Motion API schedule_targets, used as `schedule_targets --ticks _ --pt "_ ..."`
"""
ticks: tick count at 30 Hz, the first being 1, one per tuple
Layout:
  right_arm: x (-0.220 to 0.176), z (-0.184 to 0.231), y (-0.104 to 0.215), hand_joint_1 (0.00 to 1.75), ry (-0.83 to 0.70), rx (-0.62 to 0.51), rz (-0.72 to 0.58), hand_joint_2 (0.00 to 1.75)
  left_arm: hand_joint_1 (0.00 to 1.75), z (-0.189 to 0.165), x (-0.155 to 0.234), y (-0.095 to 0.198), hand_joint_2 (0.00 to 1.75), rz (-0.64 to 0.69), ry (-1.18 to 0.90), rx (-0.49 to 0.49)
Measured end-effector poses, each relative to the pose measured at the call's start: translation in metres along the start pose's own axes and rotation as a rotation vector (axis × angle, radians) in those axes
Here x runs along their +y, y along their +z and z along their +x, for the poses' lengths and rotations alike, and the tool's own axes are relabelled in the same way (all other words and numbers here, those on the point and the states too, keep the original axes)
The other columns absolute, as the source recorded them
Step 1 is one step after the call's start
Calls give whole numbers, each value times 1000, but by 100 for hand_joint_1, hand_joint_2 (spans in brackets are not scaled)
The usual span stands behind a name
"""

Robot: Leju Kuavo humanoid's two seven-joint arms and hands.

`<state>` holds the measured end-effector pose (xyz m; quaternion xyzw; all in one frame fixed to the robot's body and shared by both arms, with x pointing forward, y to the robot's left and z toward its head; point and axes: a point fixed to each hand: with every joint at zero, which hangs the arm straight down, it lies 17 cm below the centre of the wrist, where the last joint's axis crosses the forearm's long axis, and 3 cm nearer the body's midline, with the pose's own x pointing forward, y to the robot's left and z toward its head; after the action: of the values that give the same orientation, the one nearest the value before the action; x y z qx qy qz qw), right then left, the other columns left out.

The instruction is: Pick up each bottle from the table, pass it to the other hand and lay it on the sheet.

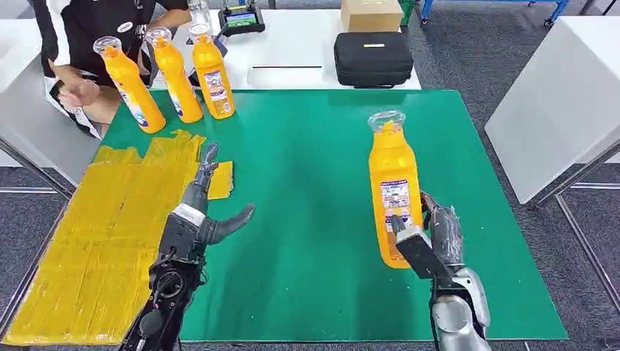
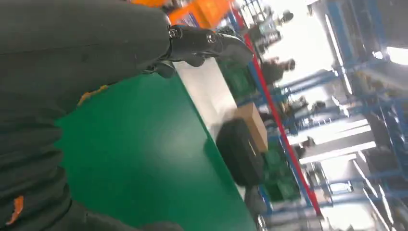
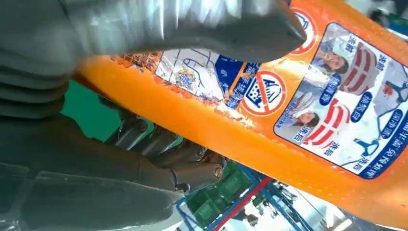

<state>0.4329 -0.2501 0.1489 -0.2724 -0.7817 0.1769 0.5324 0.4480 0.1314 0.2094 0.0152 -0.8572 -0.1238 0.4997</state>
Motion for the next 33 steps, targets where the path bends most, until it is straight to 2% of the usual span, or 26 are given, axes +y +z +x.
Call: schedule_targets --ticks 2,3,17,22,23,33 --pt "3 5 -7 175 -20 -15 -11 175 0 3 -8 -5 175 -29 21 -5" --pt "7 8 -10 175 -28 -23 -12 175 0 4 -11 -6 0 -42 33 -5" --pt "77 49 -23 175 14 -150 62 175 0 -4 -86 7 0 -337 378 126" --pt "99 54 -17 175 15 -165 117 175 0 -7 -91 8 0 -355 424 148" --pt "102 54 -16 175 15 -165 124 175 0 -8 -92 9 175 -359 426 151" --pt "124 62 -11 175 40 -193 180 175 0 -16 -91 10 175 -347 440 182"
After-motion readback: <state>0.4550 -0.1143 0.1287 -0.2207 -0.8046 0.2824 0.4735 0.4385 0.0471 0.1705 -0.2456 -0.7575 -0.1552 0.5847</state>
